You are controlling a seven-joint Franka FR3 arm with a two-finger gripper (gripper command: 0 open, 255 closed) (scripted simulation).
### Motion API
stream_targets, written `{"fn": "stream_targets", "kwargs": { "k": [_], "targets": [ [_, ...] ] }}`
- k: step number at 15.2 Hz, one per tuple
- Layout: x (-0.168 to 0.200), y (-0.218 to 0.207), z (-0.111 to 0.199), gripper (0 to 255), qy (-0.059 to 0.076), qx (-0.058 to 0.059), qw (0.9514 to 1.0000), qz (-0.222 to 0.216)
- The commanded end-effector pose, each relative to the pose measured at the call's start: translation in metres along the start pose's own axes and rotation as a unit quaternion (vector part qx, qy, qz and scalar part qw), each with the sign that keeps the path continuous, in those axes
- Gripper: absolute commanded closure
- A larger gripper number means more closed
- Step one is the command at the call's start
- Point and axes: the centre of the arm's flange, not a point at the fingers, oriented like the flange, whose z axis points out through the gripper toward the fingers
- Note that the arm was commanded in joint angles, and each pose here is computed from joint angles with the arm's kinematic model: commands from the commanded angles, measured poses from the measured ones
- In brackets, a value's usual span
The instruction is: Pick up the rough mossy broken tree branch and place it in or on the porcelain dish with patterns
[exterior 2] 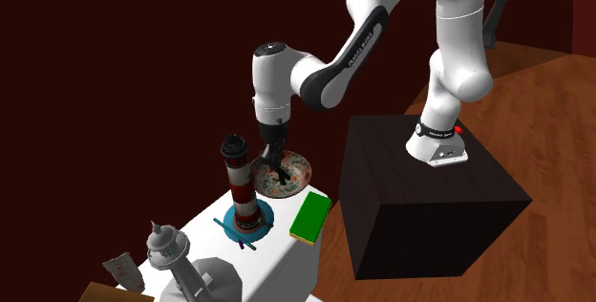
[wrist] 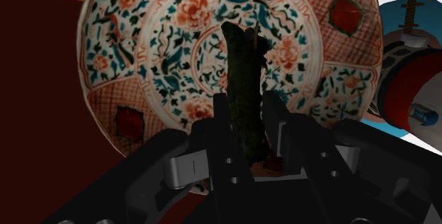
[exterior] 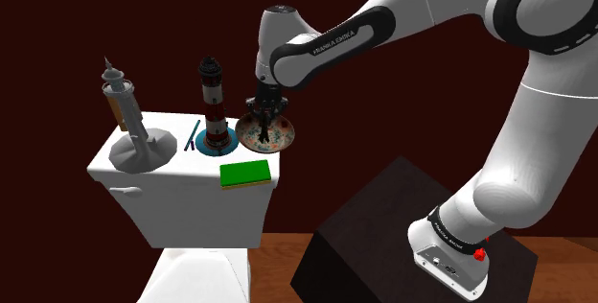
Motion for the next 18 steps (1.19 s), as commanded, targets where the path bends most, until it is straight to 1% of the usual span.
{"fn": "stream_targets", "kwargs": {
  "k": [1, 8, 9, 14, 18],
  "targets": [
    [-0.001, -0.001, 0.006, 255, -0.001, 0.000, 1.0000, 0.000],
    [-0.001, -0.001, 0.006, 255, -0.001, 0.000, 1.0000, 0.000],
    [-0.002, 0.000, 0.007, 0, -0.001, 0.000, 1.0000, 0.000],
    [-0.001, -0.001, 0.006, 0, -0.001, 0.000, 1.0000, 0.000],
    [-0.001, -0.001, -0.044, 0, -0.001, 0.000, 1.0000, 0.000]
  ]
}}
